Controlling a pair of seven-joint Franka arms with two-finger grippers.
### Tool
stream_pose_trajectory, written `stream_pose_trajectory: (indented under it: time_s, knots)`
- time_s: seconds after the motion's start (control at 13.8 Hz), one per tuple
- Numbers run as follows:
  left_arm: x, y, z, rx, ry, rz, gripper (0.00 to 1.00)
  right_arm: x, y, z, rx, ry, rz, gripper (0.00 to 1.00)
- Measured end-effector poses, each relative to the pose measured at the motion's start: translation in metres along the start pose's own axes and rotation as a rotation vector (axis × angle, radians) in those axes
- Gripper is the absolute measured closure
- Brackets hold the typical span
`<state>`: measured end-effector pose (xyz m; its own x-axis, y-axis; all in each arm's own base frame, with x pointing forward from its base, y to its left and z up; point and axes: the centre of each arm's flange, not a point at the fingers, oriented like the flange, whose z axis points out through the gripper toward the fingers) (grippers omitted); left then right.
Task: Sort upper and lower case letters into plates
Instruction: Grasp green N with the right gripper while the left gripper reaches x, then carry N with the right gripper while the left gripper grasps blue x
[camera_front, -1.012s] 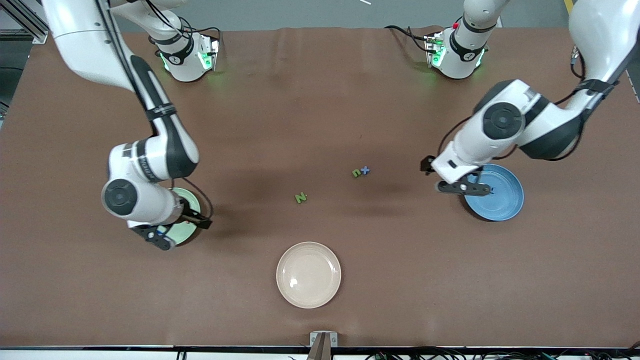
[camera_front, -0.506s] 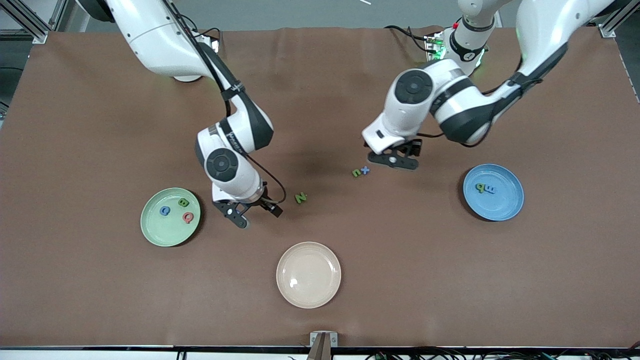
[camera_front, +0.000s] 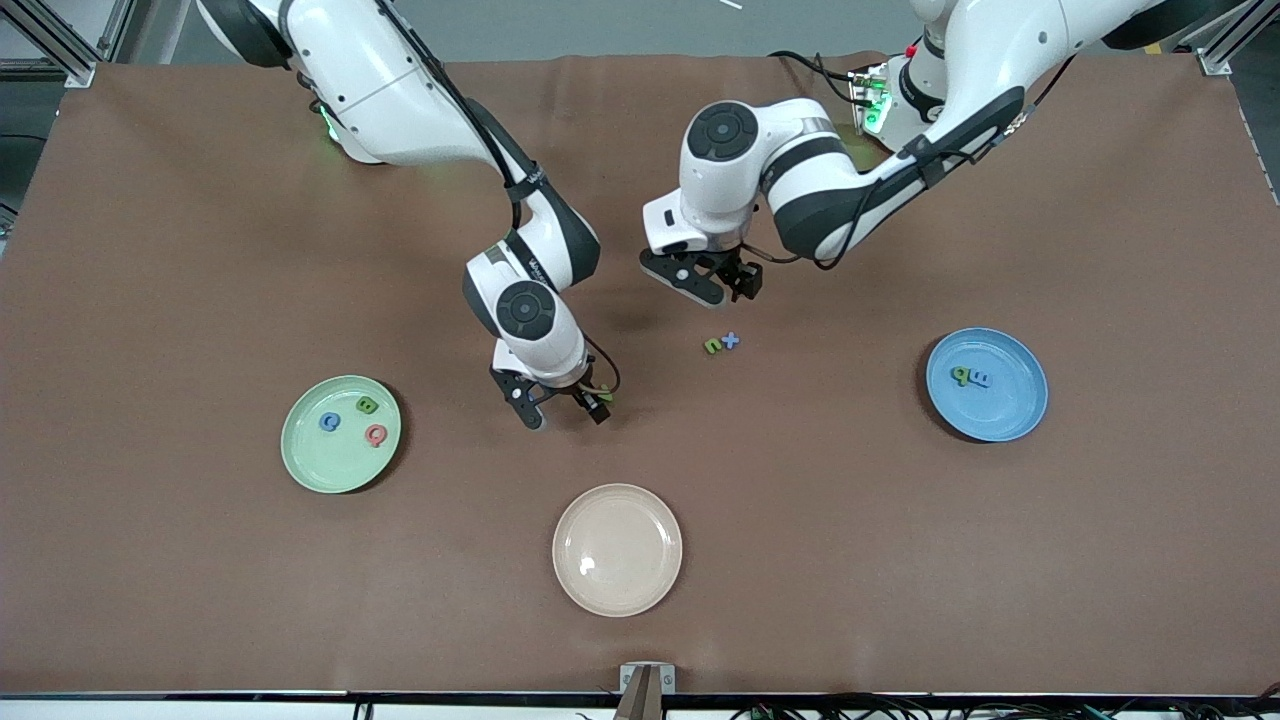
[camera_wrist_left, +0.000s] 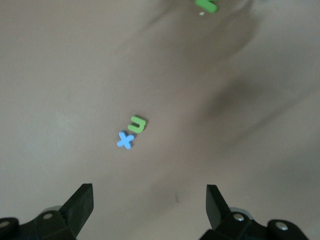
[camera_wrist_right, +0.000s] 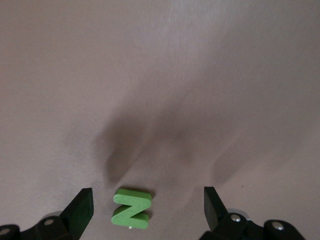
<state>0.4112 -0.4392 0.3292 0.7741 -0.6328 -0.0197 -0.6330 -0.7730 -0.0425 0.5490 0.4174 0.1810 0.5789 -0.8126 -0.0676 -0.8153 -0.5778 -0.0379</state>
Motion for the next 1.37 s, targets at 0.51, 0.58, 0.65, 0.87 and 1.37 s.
stream_pose_trajectory:
  time_s: [0.51, 0.58, 0.65, 0.87, 1.37]
  knots:
    - [-0.021, 0.006, 0.047, 0.058, 0.050, 0.229, 0.00, -0.016, -0.001, 0.010, -0.003, 0.017, 0.039, 0.19]
    - [-0.027, 0.005, 0.063, 0.042, 0.060, 0.239, 0.01, -0.016, -0.002, 0.009, -0.001, 0.017, 0.039, 0.24]
    - [-0.032, 0.002, 0.075, 0.034, 0.059, 0.245, 0.01, -0.016, -0.004, 0.006, 0.005, 0.016, 0.040, 0.36]
    - [-0.041, -0.008, 0.098, 0.030, 0.038, 0.243, 0.02, -0.016, -0.008, 0.000, 0.015, 0.016, 0.041, 0.65]
    - [-0.043, -0.038, 0.132, 0.005, 0.073, 0.223, 0.04, 0.075, -0.007, -0.031, -0.071, 0.050, -0.059, 0.65]
